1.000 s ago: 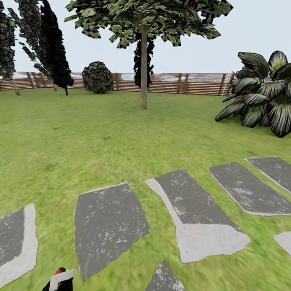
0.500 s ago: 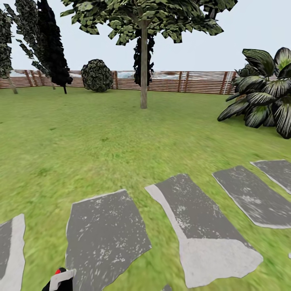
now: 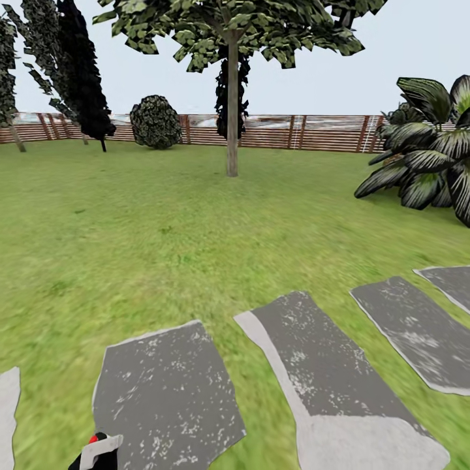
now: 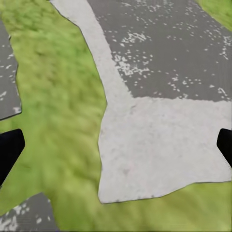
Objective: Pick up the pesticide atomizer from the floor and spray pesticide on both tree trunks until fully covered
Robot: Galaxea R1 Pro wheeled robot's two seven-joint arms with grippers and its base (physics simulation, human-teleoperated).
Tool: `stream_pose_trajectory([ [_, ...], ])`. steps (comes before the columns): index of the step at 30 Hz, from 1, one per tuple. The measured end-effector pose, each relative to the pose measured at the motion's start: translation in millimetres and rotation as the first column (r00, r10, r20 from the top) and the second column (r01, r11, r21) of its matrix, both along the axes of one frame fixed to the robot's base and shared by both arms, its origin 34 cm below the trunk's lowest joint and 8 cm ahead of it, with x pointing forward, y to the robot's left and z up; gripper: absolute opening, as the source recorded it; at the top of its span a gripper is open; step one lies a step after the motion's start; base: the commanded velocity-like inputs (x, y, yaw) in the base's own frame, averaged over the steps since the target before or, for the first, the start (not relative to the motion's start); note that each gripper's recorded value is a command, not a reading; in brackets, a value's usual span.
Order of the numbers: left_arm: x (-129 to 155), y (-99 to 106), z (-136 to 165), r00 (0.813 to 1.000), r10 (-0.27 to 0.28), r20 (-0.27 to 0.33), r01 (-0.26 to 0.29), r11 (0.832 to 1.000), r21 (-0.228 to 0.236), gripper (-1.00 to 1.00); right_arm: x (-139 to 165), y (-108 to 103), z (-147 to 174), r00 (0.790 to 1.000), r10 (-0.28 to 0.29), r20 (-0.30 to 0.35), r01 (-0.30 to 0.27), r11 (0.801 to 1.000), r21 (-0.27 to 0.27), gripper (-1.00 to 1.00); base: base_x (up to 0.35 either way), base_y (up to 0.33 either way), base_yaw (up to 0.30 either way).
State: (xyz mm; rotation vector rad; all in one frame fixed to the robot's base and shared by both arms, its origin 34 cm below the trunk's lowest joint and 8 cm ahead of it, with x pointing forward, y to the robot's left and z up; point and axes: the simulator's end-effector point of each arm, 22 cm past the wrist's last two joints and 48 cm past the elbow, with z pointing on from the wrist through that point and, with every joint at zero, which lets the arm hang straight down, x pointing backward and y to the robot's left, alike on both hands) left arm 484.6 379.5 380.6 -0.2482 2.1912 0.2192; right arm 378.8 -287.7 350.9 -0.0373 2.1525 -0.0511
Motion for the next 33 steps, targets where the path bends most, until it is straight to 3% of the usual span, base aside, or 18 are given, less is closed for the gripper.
stream_pose_trajectory([
  [33,1.3,1.5,1.9,1.0,0.003,0.006,-0.003,1.0,0.002,-1.0,-0.1,0.0,0.0,1.0,0.0,0.0,0.0,1.0,0.0,1.0,0.34,0.0,0.0],
])
